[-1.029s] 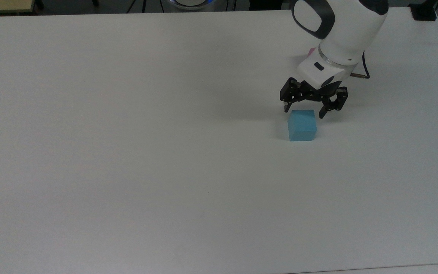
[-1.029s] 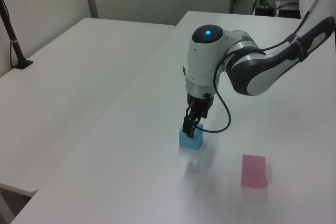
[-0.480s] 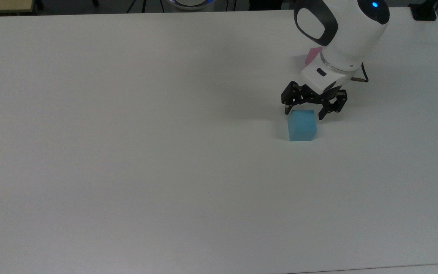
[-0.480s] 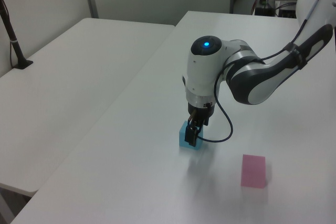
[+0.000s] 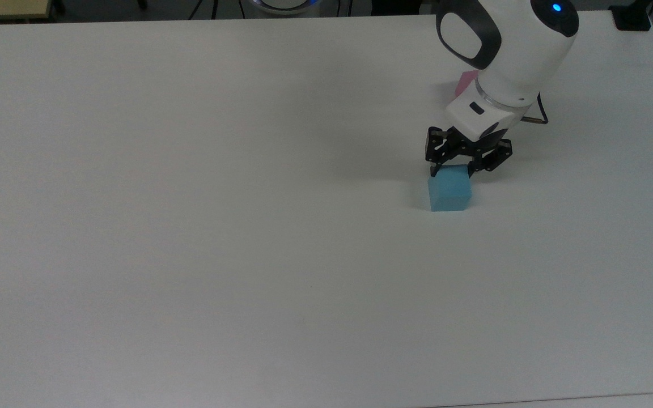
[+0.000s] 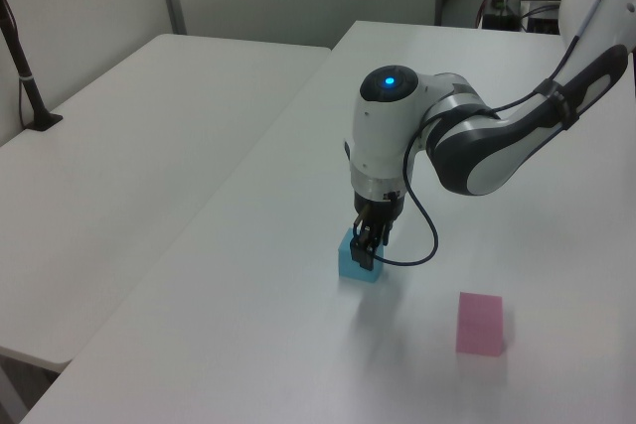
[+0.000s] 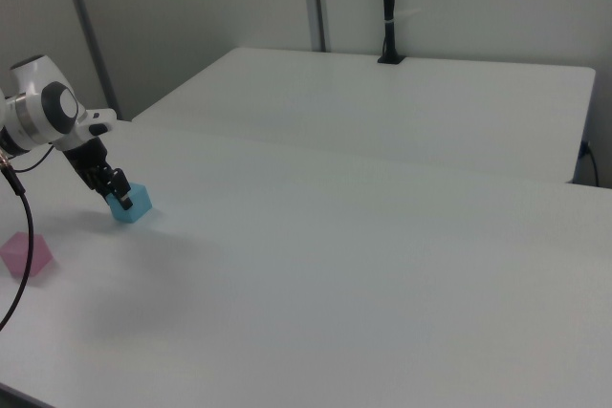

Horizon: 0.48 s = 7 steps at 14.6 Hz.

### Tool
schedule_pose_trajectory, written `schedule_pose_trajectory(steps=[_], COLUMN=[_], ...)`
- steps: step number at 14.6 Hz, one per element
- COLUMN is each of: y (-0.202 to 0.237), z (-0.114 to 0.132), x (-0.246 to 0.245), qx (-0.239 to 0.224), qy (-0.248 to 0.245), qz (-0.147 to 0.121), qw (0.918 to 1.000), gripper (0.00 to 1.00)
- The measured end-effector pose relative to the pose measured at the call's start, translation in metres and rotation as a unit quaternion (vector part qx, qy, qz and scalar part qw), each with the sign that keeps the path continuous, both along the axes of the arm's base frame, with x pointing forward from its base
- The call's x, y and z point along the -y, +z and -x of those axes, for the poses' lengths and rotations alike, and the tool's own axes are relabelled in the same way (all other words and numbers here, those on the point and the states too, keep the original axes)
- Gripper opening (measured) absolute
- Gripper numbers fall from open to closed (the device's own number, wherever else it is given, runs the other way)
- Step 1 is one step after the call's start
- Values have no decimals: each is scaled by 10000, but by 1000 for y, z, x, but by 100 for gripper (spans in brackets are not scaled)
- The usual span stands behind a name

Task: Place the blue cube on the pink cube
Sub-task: 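Lower the gripper around the light-blue cube and close on it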

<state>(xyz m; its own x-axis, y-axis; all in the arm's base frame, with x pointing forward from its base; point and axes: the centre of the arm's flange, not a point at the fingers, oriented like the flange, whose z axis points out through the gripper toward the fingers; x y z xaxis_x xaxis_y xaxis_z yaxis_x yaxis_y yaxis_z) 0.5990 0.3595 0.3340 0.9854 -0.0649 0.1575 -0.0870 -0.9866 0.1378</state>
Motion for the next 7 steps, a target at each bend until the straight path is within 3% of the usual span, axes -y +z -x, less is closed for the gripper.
schedule_pose_trajectory(steps=[3,7], y=[1,11], z=[-4,-7], x=[5,4], qx=[10,92], qy=[-47,-50], qz=[-6,-50], qw=[10000,9999], gripper=[52,52])
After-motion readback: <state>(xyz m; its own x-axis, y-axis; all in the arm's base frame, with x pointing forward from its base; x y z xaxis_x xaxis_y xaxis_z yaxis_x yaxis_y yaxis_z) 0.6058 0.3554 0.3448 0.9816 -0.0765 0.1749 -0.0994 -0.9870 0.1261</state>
